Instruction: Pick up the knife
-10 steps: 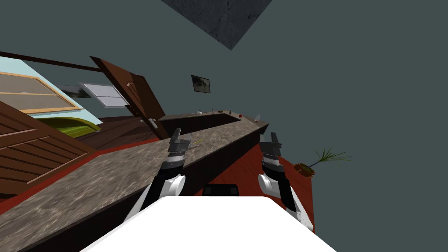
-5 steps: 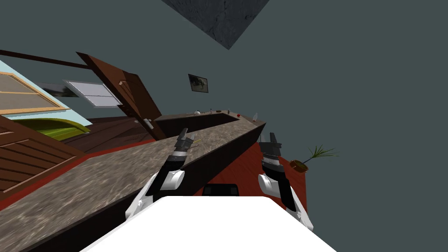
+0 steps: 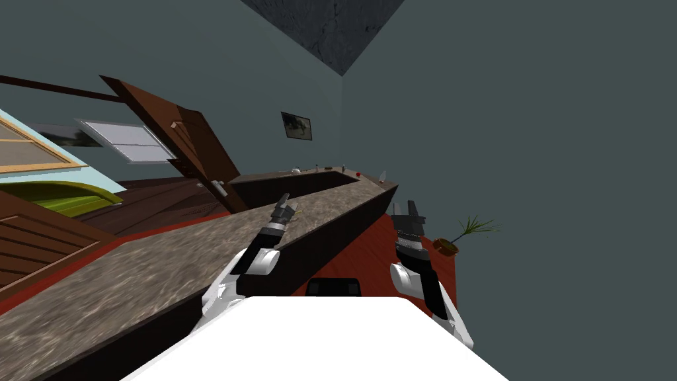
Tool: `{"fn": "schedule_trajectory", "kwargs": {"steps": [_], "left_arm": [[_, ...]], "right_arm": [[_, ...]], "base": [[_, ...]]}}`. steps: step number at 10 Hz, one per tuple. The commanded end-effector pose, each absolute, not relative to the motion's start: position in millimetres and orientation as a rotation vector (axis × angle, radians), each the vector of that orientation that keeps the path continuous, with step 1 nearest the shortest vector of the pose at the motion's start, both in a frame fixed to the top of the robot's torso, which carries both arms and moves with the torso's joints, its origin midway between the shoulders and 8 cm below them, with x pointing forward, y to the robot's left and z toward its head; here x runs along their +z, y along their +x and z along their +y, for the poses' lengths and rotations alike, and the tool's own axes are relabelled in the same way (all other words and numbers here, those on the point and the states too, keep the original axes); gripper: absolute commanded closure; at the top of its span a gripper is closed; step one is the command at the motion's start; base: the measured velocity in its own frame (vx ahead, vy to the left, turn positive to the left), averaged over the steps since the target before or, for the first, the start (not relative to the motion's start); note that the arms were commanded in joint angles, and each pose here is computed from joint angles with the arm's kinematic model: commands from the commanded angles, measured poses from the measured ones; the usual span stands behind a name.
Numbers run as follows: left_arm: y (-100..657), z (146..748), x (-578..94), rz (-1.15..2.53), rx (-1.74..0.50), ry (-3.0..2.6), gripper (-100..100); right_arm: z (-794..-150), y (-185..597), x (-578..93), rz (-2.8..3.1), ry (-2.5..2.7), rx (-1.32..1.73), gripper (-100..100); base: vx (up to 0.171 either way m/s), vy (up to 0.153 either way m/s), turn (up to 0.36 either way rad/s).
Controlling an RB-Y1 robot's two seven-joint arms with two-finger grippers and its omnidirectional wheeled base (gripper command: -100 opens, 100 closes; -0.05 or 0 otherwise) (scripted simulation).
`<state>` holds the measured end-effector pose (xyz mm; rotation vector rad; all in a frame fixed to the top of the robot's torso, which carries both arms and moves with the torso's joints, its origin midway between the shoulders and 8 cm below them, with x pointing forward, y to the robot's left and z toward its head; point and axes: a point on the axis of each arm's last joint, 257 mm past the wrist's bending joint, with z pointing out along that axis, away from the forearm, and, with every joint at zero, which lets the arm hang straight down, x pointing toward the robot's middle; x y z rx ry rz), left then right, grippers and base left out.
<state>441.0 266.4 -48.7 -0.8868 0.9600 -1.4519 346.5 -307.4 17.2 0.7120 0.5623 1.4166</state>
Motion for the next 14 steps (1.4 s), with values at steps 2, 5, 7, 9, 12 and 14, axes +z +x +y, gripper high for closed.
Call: {"fn": "schedule_trajectory", "kwargs": {"steps": [2,5,7,9,12,14], "left_arm": [[463,275,-63,1.012,-1.442,-0.947,-100],[478,283,-76,1.051,-1.424,-1.002,-100],[493,292,-87,1.083,-1.407,-1.052,-100],[507,301,-99,1.113,-1.386,-1.108,-100],[533,321,-114,1.154,-1.349,-1.208,-100],[545,331,-122,1.174,-1.325,-1.265,-100]], "right_arm": [[-307,346,17,0.562,0.712,1.417,0],[-307,346,17,0.562,0.712,1.417,0],[-307,346,17,0.562,0.712,1.417,0],[-307,346,17,0.562,0.712,1.417,0],[-307,346,17,0.562,0.712,1.416,0],[-307,346,17,0.562,0.712,1.416,0]], "base": [[-0.016,-0.015,-0.048],[-0.014,-0.010,-0.044],[-0.014,-0.012,-0.049],[-0.013,-0.008,-0.049],[-0.014,-0.009,-0.057],[-0.013,-0.005,-0.045]]}}
